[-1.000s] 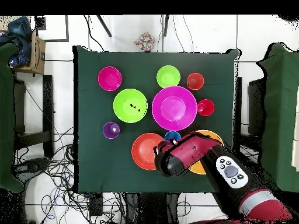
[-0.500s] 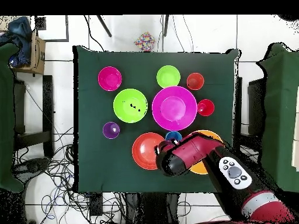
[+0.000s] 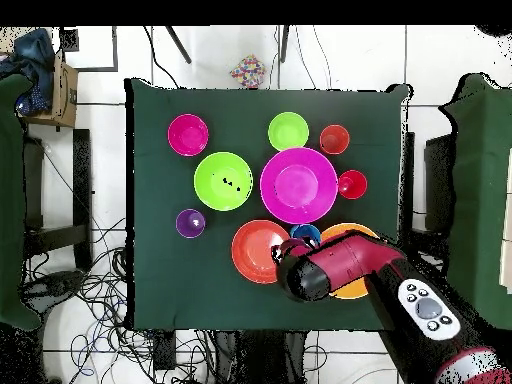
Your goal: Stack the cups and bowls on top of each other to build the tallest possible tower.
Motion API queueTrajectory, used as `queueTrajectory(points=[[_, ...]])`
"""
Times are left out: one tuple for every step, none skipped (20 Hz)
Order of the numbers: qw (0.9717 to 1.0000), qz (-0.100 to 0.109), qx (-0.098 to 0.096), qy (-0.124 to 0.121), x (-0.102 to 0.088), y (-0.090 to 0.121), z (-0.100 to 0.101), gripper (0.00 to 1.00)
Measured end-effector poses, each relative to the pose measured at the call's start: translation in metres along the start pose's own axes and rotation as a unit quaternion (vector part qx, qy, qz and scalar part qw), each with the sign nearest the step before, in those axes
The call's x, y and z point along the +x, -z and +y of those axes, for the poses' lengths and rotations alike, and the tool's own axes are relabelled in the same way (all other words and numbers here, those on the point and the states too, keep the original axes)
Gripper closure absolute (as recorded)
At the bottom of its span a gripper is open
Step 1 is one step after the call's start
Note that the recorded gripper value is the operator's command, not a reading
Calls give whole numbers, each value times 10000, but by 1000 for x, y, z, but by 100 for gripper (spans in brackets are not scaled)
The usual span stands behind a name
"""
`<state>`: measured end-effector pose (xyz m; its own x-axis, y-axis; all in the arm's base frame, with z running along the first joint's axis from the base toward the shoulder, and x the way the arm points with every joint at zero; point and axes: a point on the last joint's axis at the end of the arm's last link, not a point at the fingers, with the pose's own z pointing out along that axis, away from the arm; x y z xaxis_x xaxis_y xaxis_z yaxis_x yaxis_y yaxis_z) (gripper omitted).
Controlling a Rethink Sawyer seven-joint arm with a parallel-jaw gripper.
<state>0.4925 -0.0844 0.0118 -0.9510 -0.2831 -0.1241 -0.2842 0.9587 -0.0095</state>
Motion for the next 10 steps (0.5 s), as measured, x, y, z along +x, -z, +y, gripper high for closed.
queueTrajectory(points=[[10000,12,6,-68,-2,5,-2,100],[9999,24,13,-136,-3,11,-4,100],[9998,36,19,-204,-5,16,-6,100],[9996,48,26,-272,-6,21,-7,100],[9995,61,44,-301,-8,25,-9,100],[9993,85,68,-344,-10,30,-11,100],[9993,99,85,-357,-11,33,-12,100],[9992,112,103,-370,-13,35,-13,100],[9991,146,155,-376,-16,41,-15,100],[9990,153,169,-371,-17,43,-15,100]])
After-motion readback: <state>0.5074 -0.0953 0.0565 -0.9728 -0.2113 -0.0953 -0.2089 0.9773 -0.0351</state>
